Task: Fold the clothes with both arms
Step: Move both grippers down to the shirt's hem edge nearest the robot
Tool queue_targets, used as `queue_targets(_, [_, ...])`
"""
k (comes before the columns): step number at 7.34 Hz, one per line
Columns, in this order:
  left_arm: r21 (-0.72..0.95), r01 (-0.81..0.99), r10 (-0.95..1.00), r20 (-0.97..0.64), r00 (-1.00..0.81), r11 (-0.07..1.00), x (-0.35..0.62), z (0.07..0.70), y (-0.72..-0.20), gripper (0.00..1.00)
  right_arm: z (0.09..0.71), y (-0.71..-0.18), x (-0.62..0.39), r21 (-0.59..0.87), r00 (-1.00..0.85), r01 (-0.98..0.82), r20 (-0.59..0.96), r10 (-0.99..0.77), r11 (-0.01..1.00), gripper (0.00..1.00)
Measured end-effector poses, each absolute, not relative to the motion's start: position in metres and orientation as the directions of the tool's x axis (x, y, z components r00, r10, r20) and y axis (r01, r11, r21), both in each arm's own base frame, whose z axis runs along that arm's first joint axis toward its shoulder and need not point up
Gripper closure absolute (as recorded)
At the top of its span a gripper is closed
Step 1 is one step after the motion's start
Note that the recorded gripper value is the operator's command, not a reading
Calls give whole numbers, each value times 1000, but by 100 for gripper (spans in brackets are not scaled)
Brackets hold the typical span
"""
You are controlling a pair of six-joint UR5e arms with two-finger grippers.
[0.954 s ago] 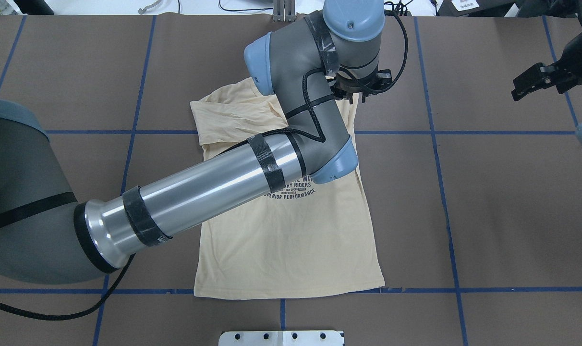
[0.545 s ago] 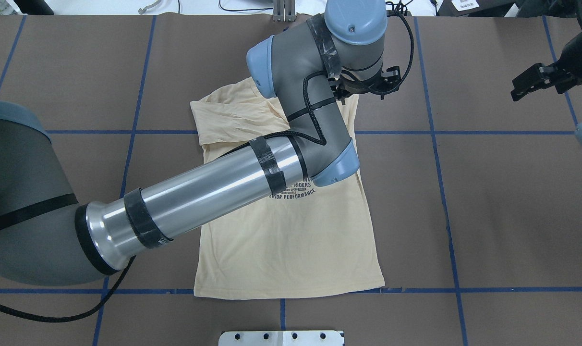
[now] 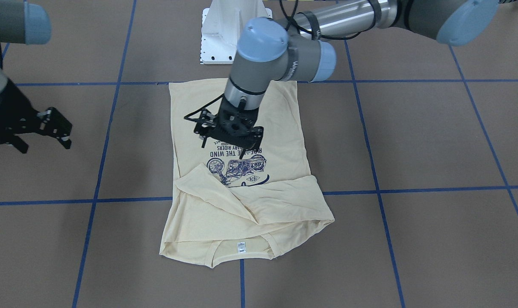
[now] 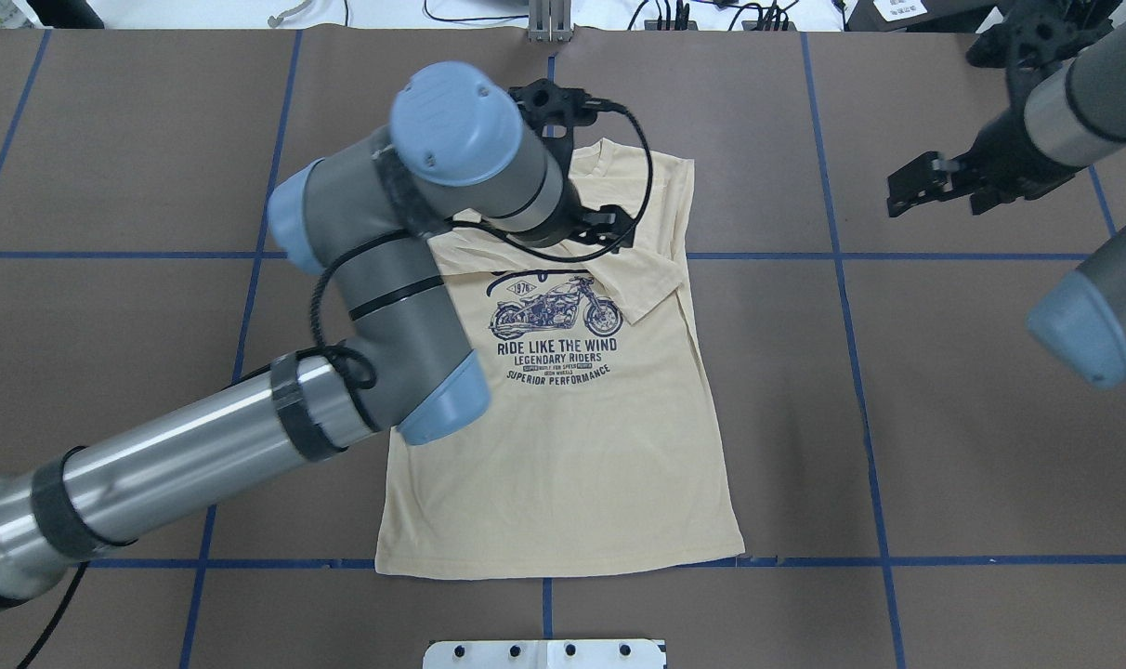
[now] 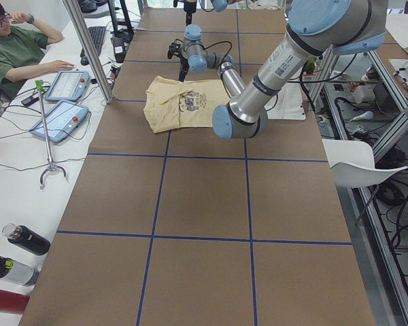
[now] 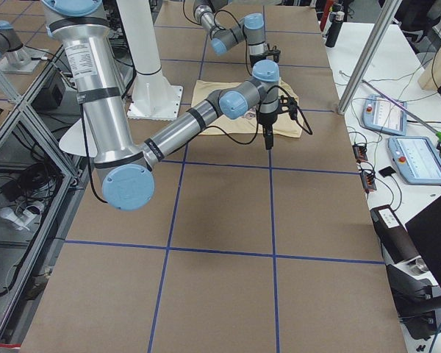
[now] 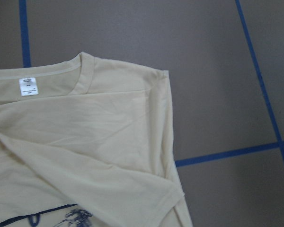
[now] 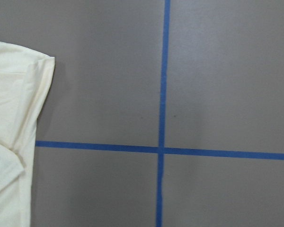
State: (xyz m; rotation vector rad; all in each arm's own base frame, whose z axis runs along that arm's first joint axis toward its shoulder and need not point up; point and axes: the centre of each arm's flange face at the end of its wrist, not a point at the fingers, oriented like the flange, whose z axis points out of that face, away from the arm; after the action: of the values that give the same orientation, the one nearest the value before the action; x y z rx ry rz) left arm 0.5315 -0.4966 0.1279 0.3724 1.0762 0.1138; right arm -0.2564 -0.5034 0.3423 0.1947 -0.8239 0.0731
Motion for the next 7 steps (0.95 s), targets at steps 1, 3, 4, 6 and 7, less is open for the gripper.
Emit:
queue_targets(1, [370, 72, 291, -824, 485, 926, 507, 164, -479, 0, 327, -478, -308, 123, 662, -191, 749, 35, 974, 0])
queue_targets(3, [378, 45, 305, -807, 506, 925, 456, 230, -436, 0, 294, -413, -386, 67, 616, -235, 782, 95, 970, 0])
queue_targets(4, [367, 31, 299, -801, 518, 930, 439, 256, -413, 0, 284, -379, -413, 47, 602, -240, 791, 111, 970, 0])
queue_targets(6, [336, 13, 273, -787, 554, 942, 434, 297, -359, 0, 275, -317, -455, 38, 592, -236, 798, 112, 971, 0])
queue_targets(7, [297, 13, 239, -793, 561, 955, 448, 306, -327, 0, 275, -300, -466, 44, 594, -232, 798, 105, 972, 0])
